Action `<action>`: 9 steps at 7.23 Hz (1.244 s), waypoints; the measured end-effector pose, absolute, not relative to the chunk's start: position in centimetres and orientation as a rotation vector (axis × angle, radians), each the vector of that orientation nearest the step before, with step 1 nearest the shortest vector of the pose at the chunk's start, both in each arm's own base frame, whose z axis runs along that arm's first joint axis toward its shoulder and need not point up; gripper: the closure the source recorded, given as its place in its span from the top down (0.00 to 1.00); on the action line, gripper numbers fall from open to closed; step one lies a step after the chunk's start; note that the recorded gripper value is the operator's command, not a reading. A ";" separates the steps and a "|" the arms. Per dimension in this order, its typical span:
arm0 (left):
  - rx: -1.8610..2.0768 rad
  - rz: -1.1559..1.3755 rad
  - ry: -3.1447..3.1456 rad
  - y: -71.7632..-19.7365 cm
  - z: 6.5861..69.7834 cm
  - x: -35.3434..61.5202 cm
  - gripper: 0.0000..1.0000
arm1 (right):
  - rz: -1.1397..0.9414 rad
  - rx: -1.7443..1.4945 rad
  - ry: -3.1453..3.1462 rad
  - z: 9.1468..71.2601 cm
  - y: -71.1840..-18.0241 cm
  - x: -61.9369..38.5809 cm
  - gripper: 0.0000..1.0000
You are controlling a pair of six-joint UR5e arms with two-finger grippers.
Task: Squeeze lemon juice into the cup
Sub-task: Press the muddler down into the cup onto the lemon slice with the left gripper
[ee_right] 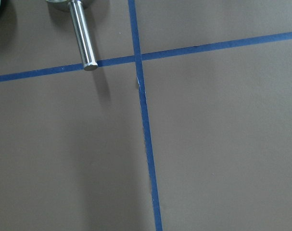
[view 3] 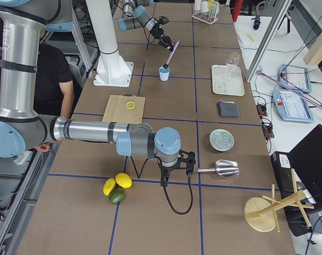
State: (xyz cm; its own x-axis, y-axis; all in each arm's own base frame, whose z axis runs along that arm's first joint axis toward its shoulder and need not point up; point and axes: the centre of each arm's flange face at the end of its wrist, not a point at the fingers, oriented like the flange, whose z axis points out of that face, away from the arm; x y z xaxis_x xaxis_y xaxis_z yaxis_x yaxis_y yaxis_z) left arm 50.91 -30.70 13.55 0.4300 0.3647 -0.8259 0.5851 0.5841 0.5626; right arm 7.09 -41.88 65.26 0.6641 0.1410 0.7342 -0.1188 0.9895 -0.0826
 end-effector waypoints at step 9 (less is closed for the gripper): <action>0.974 -0.140 1.148 -30.6 18.1 56.4 0.00 | 0.154 -0.022 -0.831 65.0 -40.8 7.4 1.00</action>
